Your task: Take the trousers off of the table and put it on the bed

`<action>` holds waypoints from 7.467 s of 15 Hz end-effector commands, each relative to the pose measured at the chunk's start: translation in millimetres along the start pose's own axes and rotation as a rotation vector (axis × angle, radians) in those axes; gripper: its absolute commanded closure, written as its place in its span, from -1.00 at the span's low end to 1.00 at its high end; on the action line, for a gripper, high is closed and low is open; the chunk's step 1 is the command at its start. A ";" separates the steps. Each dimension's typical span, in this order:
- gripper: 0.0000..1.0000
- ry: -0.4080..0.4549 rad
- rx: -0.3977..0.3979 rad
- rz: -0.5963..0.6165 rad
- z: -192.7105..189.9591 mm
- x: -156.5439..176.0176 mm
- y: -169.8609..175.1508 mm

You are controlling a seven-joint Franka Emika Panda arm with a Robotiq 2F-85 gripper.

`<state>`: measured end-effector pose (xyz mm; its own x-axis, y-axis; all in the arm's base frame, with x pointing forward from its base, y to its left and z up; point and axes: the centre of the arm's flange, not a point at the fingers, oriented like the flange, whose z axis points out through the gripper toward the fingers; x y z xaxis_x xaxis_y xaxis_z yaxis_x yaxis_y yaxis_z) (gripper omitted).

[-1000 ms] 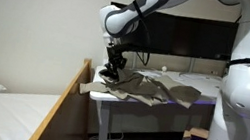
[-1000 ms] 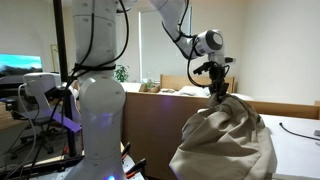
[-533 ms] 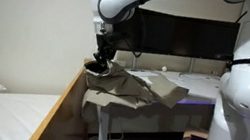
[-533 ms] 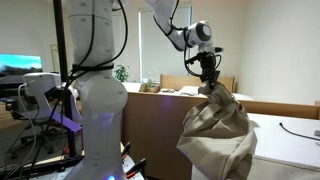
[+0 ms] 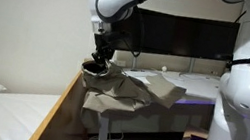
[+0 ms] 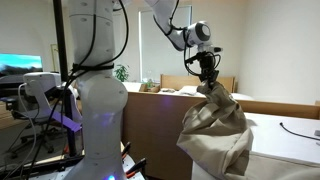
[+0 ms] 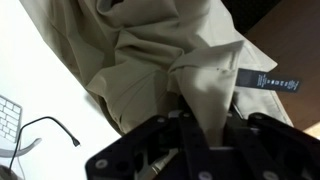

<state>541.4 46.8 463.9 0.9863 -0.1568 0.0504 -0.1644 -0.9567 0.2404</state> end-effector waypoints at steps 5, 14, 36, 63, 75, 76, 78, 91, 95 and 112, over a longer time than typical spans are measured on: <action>0.79 0.039 -0.060 -0.079 -36.7 22.2 -38.1; 0.76 0.071 -0.032 -0.106 -42.4 33.2 -63.6; 0.83 0.288 -0.245 -0.437 -152.1 61.8 -208.0; 0.83 0.481 -0.792 -0.198 -442.4 -67.9 -204.7; 0.83 0.334 -0.740 -0.164 -465.4 -81.7 -148.2; 0.83 0.394 -0.709 -0.205 -456.7 -80.8 -149.2; 0.83 0.483 -0.665 -0.258 -453.9 -72.0 -153.4; 0.83 0.442 -0.390 -0.588 -402.1 5.5 -230.1; 0.84 0.333 -0.368 -0.735 -351.3 36.1 -266.7; 0.84 0.283 -0.542 -1.346 -265.2 70.1 -334.8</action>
<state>613.5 384.2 601.5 0.4411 0.8297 -0.3420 0.8026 -0.1942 0.5641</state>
